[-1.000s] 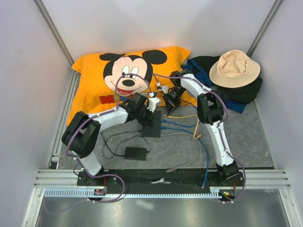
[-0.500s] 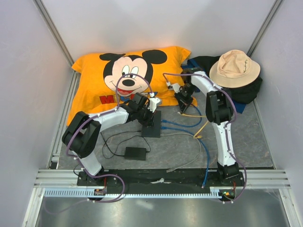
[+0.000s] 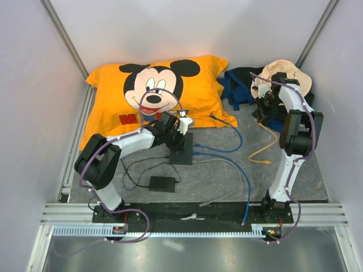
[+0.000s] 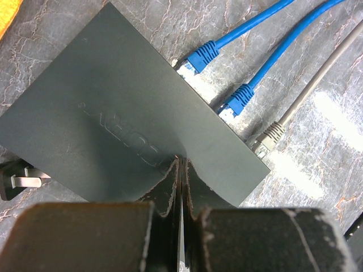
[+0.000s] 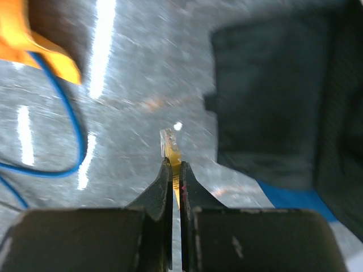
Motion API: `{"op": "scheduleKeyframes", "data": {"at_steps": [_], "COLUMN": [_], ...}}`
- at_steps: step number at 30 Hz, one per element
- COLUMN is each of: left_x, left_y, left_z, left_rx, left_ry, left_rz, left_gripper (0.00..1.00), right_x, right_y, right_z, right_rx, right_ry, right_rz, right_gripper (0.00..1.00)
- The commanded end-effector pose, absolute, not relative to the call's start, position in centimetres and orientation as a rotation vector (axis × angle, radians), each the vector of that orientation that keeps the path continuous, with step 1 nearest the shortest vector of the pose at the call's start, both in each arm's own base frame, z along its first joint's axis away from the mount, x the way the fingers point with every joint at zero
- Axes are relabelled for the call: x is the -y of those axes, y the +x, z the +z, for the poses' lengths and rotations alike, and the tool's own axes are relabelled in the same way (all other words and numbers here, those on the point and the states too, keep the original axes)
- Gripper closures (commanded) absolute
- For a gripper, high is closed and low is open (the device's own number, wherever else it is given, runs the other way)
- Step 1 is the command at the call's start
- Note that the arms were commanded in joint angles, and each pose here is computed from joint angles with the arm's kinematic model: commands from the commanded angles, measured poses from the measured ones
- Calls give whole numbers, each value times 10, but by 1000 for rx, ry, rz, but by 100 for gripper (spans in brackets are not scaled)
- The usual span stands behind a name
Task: Pull the plug from the switch port
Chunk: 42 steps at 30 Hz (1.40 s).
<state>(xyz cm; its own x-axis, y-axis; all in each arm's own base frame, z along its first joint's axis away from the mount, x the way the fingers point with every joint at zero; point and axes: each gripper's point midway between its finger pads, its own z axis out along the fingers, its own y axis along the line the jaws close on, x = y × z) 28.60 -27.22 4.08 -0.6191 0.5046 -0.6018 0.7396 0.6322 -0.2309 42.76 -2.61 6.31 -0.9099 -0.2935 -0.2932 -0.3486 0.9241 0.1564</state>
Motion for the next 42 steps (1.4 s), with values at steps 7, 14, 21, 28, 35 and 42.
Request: {"op": "scheduleKeyframes", "data": {"at_steps": [7,14,21,28,35,42], "left_x": [253,256,254,248,248,232], "left_y": [270,275,272,272,275,269], "left_z": [18,22,25,23,22,12], "left_rx": [-2460,-2446,-2439,-2425,-2422,-2455], "left_ry": [1000,995,995,1024,1031,1044], "left_rz": [-550,-551,-552,-513,-497,-421], "left_gripper": [98,98,98,98,98,98], "right_x": [51,1,-110,-196,-222,-235], "right_y": [441,472,445,404,354,326], "right_z": [57,139,156,96,52,26], "right_rx": [-2796,-2493,-2306,-2388,-2408,-2471], "right_ry": [-417,-497,-856,-1238,-1481,-1564], "right_rz": [79,378,898,1150,1266,1319], "right_gripper": [57,2,2,12,16,18]}}
